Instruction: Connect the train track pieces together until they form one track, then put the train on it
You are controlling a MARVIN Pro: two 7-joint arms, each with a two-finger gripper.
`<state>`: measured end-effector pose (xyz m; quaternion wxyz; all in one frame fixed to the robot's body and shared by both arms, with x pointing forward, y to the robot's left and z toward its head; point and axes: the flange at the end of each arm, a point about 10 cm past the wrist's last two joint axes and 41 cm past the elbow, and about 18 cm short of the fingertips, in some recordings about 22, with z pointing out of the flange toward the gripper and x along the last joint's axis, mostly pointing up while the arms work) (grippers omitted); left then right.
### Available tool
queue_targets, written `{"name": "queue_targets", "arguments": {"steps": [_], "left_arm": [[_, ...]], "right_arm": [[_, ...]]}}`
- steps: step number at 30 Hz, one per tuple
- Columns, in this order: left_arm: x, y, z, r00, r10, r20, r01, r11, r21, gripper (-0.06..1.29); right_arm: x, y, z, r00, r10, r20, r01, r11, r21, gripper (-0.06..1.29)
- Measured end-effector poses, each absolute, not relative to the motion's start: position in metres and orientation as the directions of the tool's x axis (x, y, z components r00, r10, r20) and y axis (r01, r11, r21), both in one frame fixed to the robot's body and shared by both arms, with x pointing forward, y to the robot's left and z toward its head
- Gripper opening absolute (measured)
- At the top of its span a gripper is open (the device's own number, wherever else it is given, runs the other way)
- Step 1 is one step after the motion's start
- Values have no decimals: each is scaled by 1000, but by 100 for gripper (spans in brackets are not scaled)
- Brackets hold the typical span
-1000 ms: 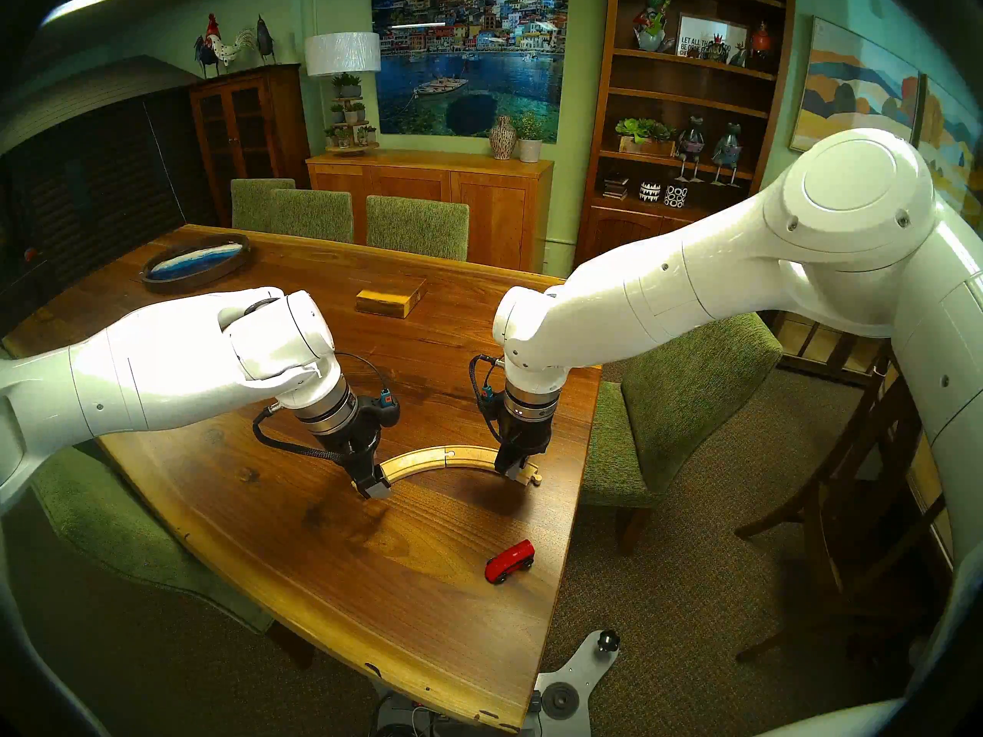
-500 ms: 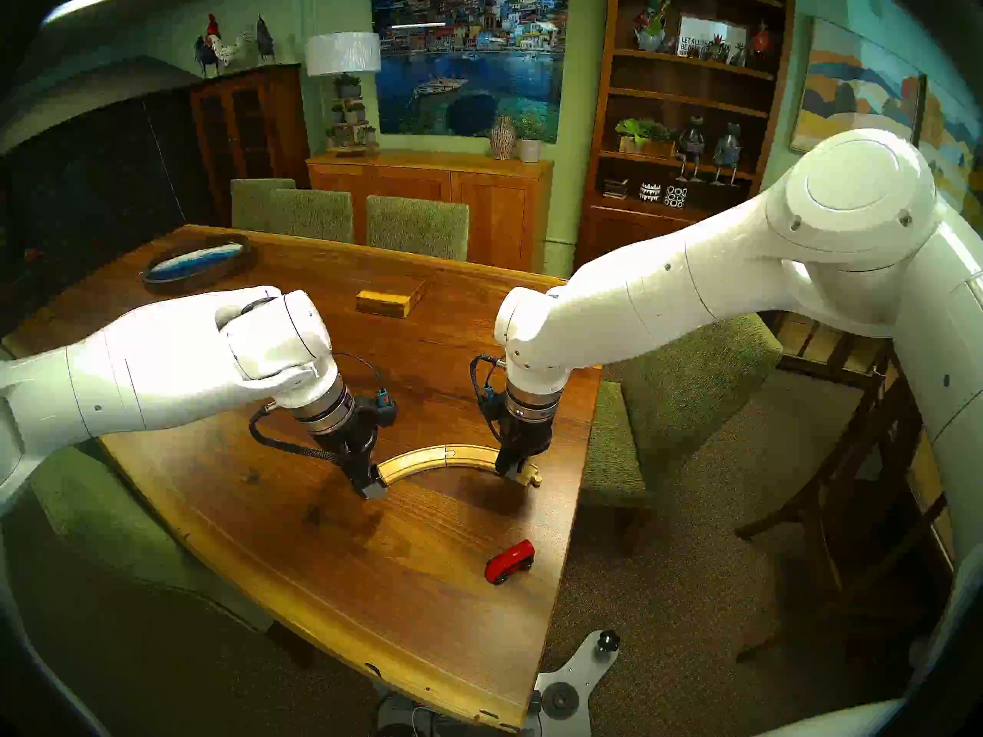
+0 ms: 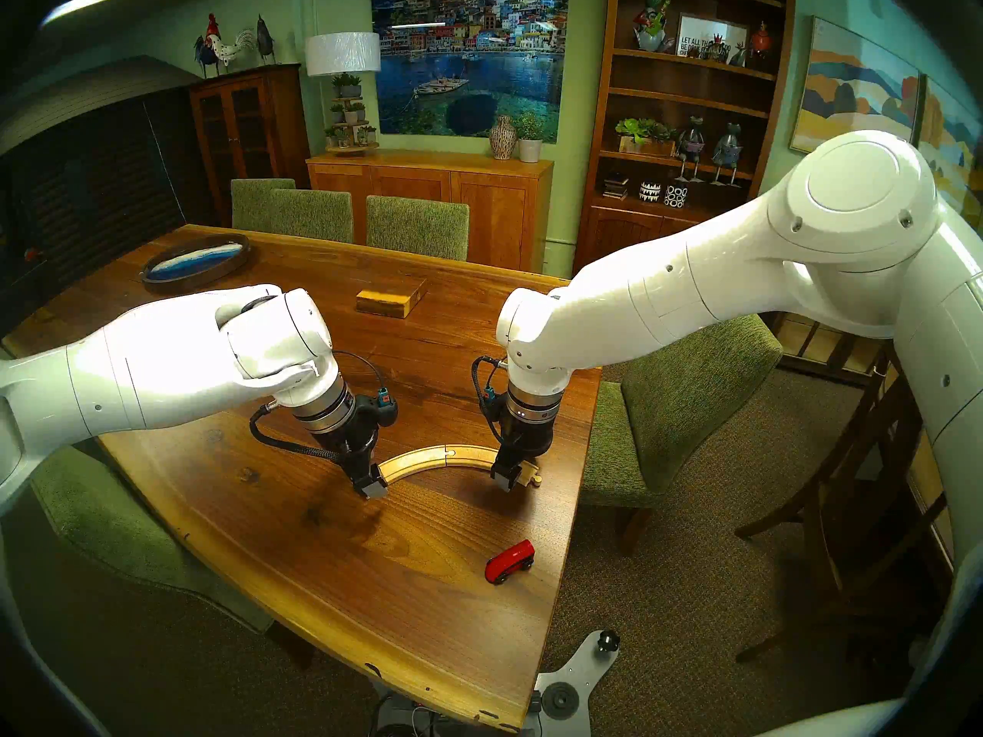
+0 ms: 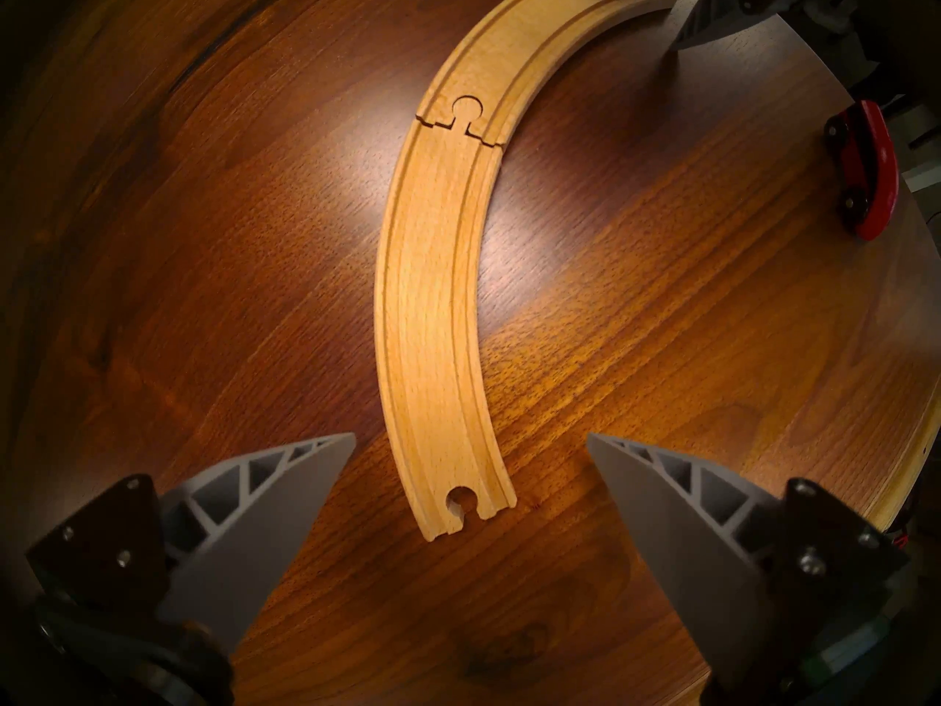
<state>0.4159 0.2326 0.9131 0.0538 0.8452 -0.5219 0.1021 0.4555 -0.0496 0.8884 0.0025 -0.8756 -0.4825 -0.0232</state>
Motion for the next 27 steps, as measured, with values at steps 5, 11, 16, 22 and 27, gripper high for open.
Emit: {"name": "queue_targets", "arguments": {"steps": [5, 11, 16, 22, 27], "left_arm": [[416, 232, 913, 434, -871, 229, -893, -449, -15, 121], [416, 232, 913, 434, -871, 230, -893, -449, -14, 121], [416, 232, 913, 434, -871, 230, -893, -449, -14, 121], [416, 232, 914, 434, -871, 230, -893, -449, -13, 121], [416, 232, 914, 434, -871, 230, -893, -449, -13, 121]], "right_arm": [[448, -50, 890, 524, 851, 28, 851, -525, 7, 122], [441, -51, 897, 515, 857, 15, 857, -515, 7, 122], [438, -54, 905, 512, 859, 11, 859, -512, 15, 122], [435, -56, 913, 514, 858, 10, 857, -514, 23, 122], [433, -58, 918, 517, 856, 11, 855, -517, 31, 122]]}}
